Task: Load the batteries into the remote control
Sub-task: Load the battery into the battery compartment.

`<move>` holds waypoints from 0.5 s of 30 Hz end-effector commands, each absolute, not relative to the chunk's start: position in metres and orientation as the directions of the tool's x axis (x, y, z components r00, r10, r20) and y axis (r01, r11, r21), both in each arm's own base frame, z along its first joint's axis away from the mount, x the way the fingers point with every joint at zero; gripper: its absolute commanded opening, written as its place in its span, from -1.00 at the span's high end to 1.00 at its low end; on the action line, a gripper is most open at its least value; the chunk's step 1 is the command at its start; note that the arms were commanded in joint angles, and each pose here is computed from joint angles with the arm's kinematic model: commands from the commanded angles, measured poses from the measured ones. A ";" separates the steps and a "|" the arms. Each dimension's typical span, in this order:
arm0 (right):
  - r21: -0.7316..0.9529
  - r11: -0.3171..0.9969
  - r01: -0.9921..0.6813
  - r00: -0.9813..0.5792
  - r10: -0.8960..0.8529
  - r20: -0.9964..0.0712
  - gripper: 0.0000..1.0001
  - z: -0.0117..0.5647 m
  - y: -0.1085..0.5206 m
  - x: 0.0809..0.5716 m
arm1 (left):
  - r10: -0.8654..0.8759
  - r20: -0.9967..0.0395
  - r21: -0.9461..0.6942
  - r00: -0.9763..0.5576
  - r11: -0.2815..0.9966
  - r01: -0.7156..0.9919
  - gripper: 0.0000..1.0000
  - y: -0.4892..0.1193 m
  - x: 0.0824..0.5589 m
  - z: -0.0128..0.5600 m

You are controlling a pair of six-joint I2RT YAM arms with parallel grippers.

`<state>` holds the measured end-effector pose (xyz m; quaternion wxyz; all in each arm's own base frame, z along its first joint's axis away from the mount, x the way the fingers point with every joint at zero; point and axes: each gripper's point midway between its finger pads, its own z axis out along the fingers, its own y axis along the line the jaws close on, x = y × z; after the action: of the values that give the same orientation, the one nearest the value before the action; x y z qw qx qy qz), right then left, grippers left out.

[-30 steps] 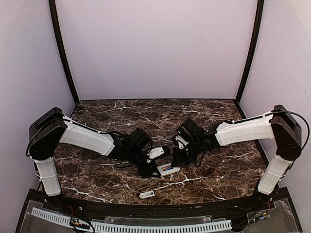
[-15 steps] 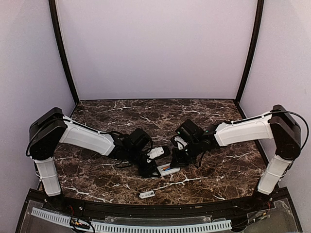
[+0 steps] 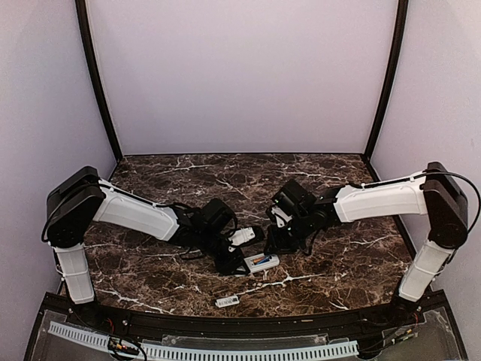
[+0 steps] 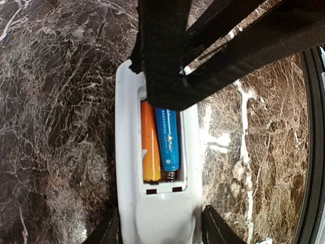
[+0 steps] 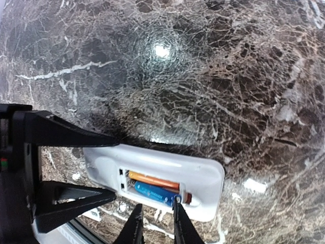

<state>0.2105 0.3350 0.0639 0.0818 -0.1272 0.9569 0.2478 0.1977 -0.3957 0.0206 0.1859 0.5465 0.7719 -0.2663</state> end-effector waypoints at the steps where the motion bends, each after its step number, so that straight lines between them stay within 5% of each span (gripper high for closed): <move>1: 0.438 0.848 -0.299 -0.950 -0.221 -0.221 0.68 0.057 0.339 0.216 | 0.859 -0.319 -0.279 -0.399 0.317 0.906 0.36 -0.347 0.159 -0.042; 15: 0.433 0.854 -0.288 -0.956 -0.227 -0.187 0.87 0.044 0.334 0.209 | 0.862 -0.313 -0.278 -0.399 0.318 0.906 0.36 -0.347 0.160 -0.043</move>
<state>0.2107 0.3356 0.0532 0.0738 -0.1336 0.9591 0.2383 0.1979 -0.3966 0.0208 0.1856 0.5468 0.7719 -0.2661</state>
